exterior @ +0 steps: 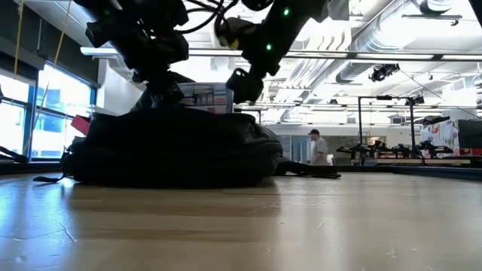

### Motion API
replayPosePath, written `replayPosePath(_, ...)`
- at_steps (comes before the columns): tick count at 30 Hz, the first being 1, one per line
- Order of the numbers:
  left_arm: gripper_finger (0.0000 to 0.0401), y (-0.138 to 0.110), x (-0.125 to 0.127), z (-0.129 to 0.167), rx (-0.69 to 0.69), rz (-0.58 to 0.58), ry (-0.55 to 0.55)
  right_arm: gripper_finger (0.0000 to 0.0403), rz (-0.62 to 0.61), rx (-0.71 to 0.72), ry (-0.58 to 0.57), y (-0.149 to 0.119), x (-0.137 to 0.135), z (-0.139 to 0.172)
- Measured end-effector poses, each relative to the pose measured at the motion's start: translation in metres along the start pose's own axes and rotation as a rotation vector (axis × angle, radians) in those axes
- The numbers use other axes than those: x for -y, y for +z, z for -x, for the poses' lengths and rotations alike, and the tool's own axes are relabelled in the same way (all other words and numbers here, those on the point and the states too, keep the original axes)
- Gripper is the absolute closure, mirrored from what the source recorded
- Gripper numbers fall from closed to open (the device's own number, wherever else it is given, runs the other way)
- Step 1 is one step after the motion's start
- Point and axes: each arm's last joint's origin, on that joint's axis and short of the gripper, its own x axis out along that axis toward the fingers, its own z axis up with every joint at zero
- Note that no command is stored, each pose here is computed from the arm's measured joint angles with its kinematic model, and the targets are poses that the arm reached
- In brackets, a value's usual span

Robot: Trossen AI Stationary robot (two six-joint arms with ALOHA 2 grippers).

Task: Unpack backpack
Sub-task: Put the blue first aid kit into the black backpack

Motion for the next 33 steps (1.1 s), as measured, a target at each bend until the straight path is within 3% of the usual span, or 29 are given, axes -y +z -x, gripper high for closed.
replayPosePath(2, 0.0401, 0.002, -0.001, 0.001, 0.009, -0.009, -0.002, 0.0076, -0.034, 0.063, 0.150, 0.006, 0.000, -0.002)
replayPosePath(3, 0.0401, 0.003, -0.001, 0.001, 0.012, -0.021, 0.000, 0.0080, -0.034, 0.073, 0.172, 0.006, 0.000, -0.004)
replayPosePath(12, 0.0401, 0.019, -0.010, 0.004, 0.048, -0.038, -0.006, 0.0161, -0.084, 0.217, 0.180, 0.014, -0.004, -0.009)
replayPosePath(15, 0.0401, 0.025, -0.015, 0.005, 0.058, -0.040, -0.011, 0.0213, -0.082, 0.212, 0.167, 0.014, -0.004, -0.008)
replayPosePath(23, 0.0401, 0.033, -0.021, 0.007, 0.070, -0.066, -0.012, 0.0386, -0.138, 0.244, 0.298, 0.014, 0.000, -0.016)
replayPosePath(26, 0.0401, 0.034, -0.023, 0.008, 0.073, -0.069, -0.012, 0.0392, -0.196, 0.215, 0.300, 0.011, 0.006, -0.023)
replayPosePath(29, 0.0401, 0.034, -0.024, 0.009, 0.081, -0.061, -0.022, 0.0391, -0.259, 0.116, 0.190, 0.003, 0.012, -0.032)
replayPosePath(33, 0.0401, 0.035, -0.025, 0.010, 0.096, -0.049, -0.052, 0.0401, -0.244, 0.087, 0.135, 0.001, 0.009, -0.029)
